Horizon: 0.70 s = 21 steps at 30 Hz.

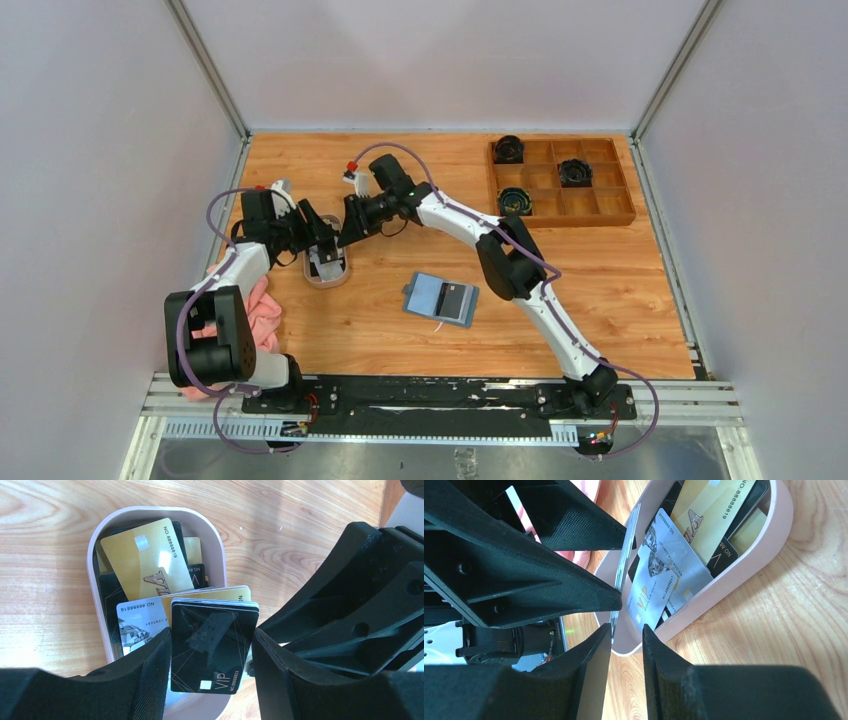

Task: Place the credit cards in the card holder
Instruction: Pick up the credit card from the storage box.

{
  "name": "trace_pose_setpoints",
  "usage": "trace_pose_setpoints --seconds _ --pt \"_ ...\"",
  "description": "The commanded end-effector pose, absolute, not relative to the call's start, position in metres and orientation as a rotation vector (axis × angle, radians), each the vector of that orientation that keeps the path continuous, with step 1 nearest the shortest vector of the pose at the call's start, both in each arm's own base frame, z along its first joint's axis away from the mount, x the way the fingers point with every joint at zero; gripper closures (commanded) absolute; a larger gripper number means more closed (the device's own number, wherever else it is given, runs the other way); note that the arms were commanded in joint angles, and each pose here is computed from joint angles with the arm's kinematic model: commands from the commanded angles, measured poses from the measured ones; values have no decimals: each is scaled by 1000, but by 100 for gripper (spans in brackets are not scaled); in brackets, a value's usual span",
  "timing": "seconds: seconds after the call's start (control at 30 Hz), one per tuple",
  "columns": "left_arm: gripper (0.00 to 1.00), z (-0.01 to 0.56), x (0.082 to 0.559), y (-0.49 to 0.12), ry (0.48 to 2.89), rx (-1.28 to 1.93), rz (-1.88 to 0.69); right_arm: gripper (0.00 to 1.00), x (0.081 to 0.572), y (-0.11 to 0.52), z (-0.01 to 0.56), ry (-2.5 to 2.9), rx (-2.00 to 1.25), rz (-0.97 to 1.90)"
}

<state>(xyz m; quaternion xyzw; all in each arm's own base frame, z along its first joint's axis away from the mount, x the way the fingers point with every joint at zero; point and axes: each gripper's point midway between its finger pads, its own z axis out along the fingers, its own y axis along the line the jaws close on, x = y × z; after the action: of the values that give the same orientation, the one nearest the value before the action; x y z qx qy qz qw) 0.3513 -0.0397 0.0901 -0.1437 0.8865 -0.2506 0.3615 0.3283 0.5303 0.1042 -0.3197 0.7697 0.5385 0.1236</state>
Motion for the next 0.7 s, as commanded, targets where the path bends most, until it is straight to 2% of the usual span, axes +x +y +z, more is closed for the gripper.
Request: trace_pose_setpoints --seconds 0.0,0.07,0.37,0.5,0.67 --pt "72 89 349 -40 2274 -376 -671 67 318 542 104 2249 -949 1589" --pt "72 91 350 -40 2270 -376 -673 69 316 542 103 2253 -949 1591" --pt "71 89 348 -39 2272 -388 -662 100 318 544 95 2287 -918 1588" --pt "66 87 347 -37 2277 -399 -656 100 321 545 96 2295 -892 1577" --pt "51 88 346 -34 2280 -417 -639 100 326 546 101 2282 -879 1560"
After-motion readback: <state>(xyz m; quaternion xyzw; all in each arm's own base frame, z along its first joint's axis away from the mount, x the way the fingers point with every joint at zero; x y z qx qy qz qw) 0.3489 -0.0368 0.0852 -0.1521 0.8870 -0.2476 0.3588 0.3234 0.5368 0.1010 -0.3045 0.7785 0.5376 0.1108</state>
